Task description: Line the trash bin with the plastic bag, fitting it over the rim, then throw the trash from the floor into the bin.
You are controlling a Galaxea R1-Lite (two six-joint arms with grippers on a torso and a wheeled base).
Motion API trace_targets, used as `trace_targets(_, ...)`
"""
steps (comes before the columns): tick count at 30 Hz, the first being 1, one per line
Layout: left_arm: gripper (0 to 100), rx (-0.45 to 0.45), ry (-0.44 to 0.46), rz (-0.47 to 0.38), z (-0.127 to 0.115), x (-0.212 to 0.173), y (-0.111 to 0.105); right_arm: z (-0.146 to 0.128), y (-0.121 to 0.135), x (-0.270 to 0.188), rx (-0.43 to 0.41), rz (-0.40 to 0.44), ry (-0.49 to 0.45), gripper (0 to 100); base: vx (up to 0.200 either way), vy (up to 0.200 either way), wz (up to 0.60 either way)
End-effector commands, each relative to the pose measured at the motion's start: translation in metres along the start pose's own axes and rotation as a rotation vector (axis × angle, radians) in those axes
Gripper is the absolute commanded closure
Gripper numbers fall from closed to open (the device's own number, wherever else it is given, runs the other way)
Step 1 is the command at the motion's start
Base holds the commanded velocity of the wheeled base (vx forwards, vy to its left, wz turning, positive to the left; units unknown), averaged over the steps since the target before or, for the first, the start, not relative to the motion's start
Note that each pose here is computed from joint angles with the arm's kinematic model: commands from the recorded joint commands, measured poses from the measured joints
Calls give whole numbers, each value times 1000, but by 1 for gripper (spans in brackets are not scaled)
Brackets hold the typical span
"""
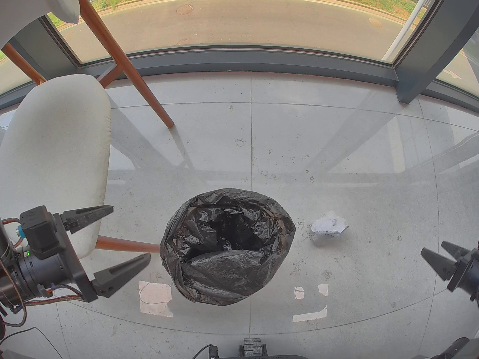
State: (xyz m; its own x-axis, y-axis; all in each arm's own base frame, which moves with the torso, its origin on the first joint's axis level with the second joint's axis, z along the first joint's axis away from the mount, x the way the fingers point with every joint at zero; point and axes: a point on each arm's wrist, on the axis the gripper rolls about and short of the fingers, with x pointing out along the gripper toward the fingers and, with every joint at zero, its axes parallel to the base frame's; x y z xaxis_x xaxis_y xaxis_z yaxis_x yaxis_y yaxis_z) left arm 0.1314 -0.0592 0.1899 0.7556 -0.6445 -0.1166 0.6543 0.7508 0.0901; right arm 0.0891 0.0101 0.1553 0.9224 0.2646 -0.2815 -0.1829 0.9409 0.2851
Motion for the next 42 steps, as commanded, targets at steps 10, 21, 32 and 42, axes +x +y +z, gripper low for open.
trace_targets(10, 0, -32, -12, 134, 14, 15, 17, -8, -45, 173, 75, -99, 355, 0, 0, 0, 0)
trace_targets(21, 0, -83, 41, 149, 3, 21, 22, -53, -78, 276, 95, -89, 249, 0, 0, 0, 0)
trace_targets(32, 0, -100, 91, 153, -12, 17, 19, -68, -58, 351, 517, -115, 187, 0, 0, 0, 0)
trace_targets(42, 0, -105, 102, 174, -14, 18, 20, -80, -62, 383, 590, -247, 247, 0, 0, 0, 0)
